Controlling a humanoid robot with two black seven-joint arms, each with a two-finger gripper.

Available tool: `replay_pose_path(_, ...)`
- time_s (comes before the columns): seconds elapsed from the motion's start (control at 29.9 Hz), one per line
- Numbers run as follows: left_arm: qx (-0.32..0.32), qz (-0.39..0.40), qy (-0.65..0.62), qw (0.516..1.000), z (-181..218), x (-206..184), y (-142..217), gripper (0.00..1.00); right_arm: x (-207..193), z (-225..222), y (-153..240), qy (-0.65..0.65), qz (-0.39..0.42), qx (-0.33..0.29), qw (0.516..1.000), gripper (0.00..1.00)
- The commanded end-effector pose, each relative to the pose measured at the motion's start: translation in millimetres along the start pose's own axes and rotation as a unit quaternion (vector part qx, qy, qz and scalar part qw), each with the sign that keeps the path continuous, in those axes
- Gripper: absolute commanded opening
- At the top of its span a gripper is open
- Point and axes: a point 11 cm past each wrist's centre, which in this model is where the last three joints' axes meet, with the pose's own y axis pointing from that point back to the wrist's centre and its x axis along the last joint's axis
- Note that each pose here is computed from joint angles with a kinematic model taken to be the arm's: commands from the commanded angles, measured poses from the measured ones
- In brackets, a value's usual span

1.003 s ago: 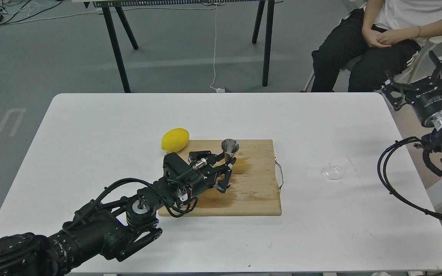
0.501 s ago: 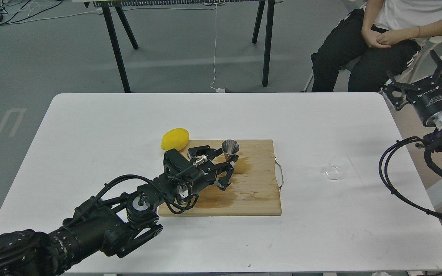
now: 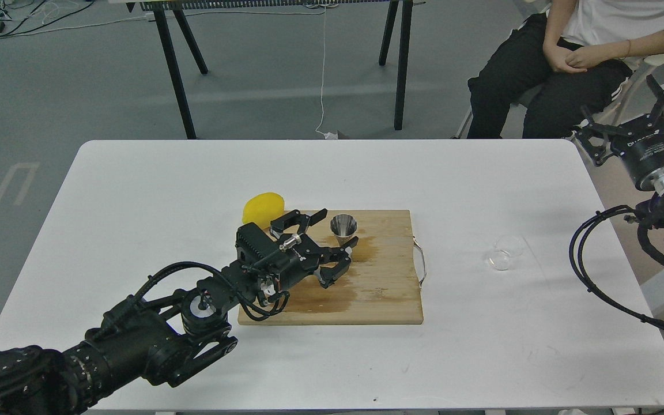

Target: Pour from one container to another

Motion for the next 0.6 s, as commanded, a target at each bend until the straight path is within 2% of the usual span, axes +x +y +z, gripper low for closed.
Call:
replay_pose_path(0.0, -0.001, 0.015, 0.001, 1.000, 0.8, 5.0, 0.0, 0.89, 0.0, 0.0, 0.0, 0.000, 0.000, 0.000, 1.000, 1.00)
replay_pose_path(0.1, -0.004, 0.026, 0.002, 1.000, 3.7, 7.4, -0.9, 0.94, 0.0, 0.2, 0.0, 0.000, 0.000, -0.001, 1.000, 1.00)
replay_pose_path(0.3, -0.020, 0.048, 0.010, 0.999, 11.4, 22.3, -2.1, 0.95, 0.0, 0.2, 0.0, 0.000, 0.000, -0.001, 1.000, 1.00)
replay_pose_path(0.43, -0.045, 0.103, 0.029, 0.993, 21.9, 60.5, 2.2, 0.98, 0.5, 0.1, 0.2, 0.000, 0.001, -0.001, 1.000, 1.00)
replay_pose_path(0.57, -0.027, 0.159, 0.042, 0.986, 4.4, 100.5, 7.1, 0.99, 6.4, -8.5, 0.8, 0.001, 0.012, 0.009, 1.000, 1.00)
